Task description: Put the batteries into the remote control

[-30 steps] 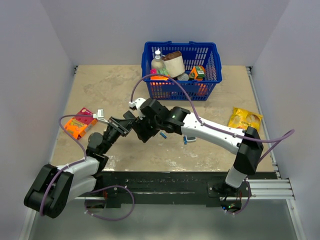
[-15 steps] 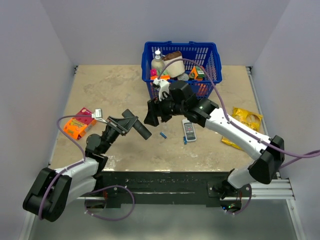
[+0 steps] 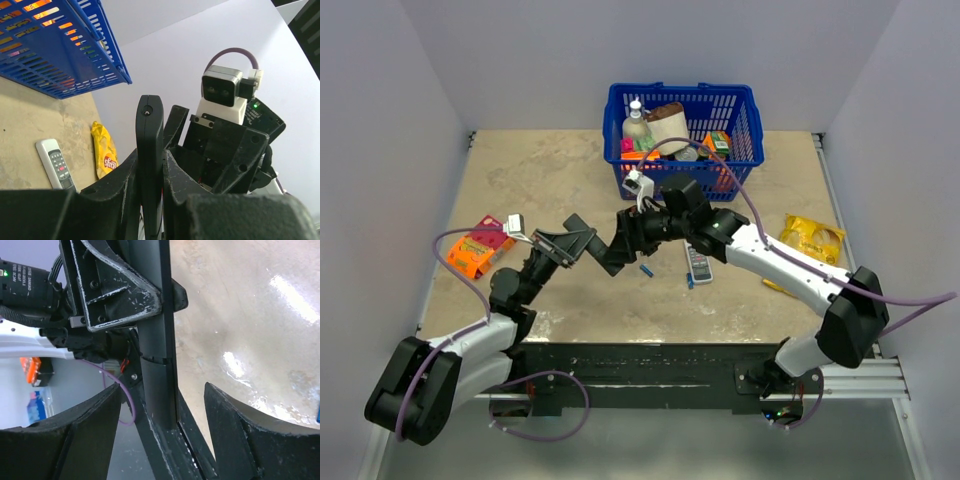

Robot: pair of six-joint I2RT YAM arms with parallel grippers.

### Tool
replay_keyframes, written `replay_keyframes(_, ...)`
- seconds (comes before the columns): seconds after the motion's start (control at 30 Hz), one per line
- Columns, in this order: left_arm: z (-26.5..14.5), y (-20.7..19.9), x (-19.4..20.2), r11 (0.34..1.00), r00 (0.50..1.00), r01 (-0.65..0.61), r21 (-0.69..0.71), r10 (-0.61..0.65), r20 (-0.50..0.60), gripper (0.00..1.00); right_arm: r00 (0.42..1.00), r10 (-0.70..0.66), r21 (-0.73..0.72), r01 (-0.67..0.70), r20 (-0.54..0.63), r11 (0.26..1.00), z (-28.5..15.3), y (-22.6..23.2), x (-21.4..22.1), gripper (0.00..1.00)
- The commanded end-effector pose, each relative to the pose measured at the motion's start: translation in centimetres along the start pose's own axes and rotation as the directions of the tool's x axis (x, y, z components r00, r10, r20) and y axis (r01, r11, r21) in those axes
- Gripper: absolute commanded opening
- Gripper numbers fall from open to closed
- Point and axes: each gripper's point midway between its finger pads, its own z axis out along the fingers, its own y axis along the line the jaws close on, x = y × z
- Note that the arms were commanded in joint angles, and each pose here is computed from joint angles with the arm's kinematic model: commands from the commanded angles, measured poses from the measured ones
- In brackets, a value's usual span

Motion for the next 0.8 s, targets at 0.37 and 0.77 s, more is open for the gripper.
replay_keyframes(0.37,0.6,-5.5,-1.0,0.982,1.000,-0.003,0.189,-0.002,0.024,0.00,0.996,0.082,-0.156,-0.079,0.018,0.985,0.7,0.7,-0.1,0.45)
replay_keyframes(0.77,0.9,-6.8,-1.2,0.973,1.000,-0.007,0.229,0.002,0.022,0.00,0.994,0.103,-0.170,-0.097,0.024,0.981,0.8,0.2,-0.2,0.19)
